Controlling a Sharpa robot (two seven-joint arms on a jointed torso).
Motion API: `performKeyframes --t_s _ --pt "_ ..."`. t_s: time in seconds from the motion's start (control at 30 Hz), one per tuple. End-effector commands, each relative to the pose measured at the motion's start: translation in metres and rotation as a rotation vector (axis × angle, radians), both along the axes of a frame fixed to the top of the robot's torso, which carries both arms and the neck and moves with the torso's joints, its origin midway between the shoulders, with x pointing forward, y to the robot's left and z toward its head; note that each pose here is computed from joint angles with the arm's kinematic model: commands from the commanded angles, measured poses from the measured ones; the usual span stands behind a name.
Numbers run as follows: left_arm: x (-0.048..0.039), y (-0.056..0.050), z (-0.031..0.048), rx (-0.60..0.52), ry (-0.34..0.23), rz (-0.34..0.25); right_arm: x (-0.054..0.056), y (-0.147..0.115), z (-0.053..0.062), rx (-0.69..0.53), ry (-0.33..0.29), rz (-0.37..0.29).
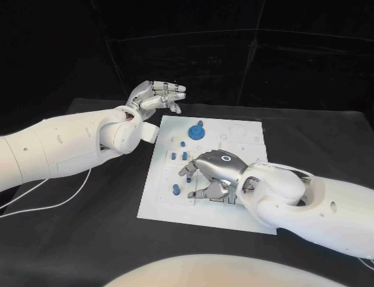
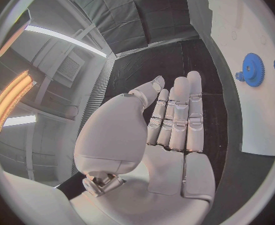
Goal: Assemble the parts on the task board
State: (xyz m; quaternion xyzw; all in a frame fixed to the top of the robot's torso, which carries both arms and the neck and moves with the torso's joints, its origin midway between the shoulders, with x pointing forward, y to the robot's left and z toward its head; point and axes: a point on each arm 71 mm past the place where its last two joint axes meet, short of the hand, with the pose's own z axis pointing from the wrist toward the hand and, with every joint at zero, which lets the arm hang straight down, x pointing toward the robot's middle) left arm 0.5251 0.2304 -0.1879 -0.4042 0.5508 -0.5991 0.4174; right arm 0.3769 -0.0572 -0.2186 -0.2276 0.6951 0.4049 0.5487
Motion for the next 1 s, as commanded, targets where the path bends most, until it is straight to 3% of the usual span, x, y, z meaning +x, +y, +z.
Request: performKeyframes --t_s 0.03,0.2,0.33,0.47,0.67,1.0 --pt "-0.0001 0.0 0.0013 -0.006 -0.003 -0.006 0.001 -0.02 0.012 0.116 0.101 -0.077" --pt "-0.0005 0.003 0.0004 -0.003 -0.005 0.002 0.005 -0.065 0.019 0.157 0.264 -0.237" --pt "-0.001 0.007 0.0 0.0 -0.007 0.011 0.007 -0.097 0.017 0.099 0.324 -0.365" --pt "-0.0015 0.01 -0.0003 0.002 -0.008 0.018 0.009 -0.123 0.014 -0.021 0.28 -0.468" --pt "-0.0021 0.01 -0.001 0.002 -0.005 0.014 0.01 -0.143 0.013 -0.111 0.244 -0.568" --pt "-0.0028 0.012 -0.0019 0.004 -0.003 0.016 0.01 -0.149 0.003 -0.193 0.273 -0.647"
